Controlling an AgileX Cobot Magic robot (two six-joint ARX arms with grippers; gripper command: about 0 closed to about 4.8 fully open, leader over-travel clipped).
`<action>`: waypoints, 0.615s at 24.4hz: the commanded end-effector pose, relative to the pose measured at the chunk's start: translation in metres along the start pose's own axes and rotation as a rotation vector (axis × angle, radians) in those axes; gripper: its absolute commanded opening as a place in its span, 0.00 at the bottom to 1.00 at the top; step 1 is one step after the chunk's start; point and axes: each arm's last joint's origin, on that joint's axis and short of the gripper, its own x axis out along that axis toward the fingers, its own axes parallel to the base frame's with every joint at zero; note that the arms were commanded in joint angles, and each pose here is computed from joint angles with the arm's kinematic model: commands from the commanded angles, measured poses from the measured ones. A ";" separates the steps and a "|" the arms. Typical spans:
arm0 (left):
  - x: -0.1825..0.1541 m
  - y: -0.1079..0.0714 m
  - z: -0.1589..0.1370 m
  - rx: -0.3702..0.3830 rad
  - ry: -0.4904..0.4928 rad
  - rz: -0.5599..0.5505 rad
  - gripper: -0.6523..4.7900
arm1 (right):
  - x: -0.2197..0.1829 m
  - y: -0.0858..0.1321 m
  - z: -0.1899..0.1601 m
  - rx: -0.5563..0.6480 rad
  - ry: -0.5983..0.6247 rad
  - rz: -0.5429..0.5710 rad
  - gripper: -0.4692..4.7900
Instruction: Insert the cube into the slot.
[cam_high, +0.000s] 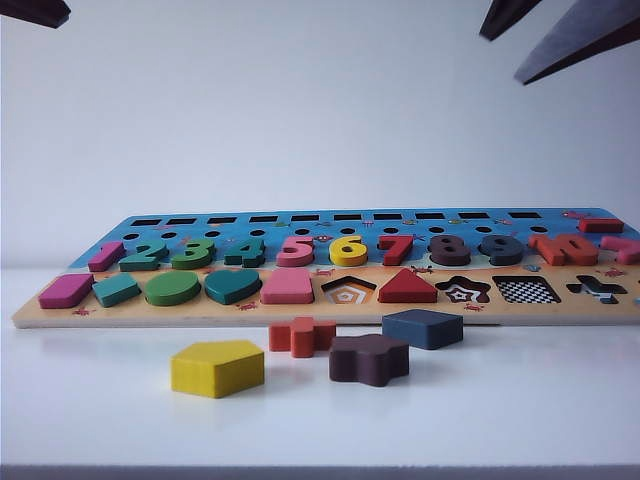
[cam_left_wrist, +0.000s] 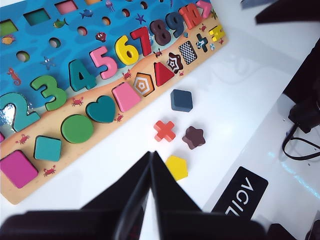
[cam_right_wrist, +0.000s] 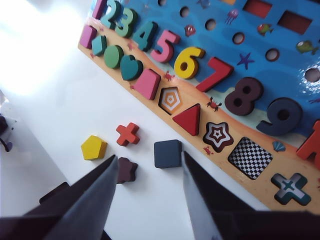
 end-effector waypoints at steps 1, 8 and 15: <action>-0.001 0.000 0.002 0.013 -0.009 -0.001 0.14 | 0.011 0.002 0.003 0.056 0.025 -0.043 0.54; -0.001 0.000 0.002 0.013 -0.009 -0.001 0.14 | 0.032 0.000 0.003 0.103 0.115 -0.019 0.54; -0.001 0.000 0.002 0.013 -0.009 -0.002 0.14 | 0.055 0.025 -0.001 -0.088 0.197 0.026 0.73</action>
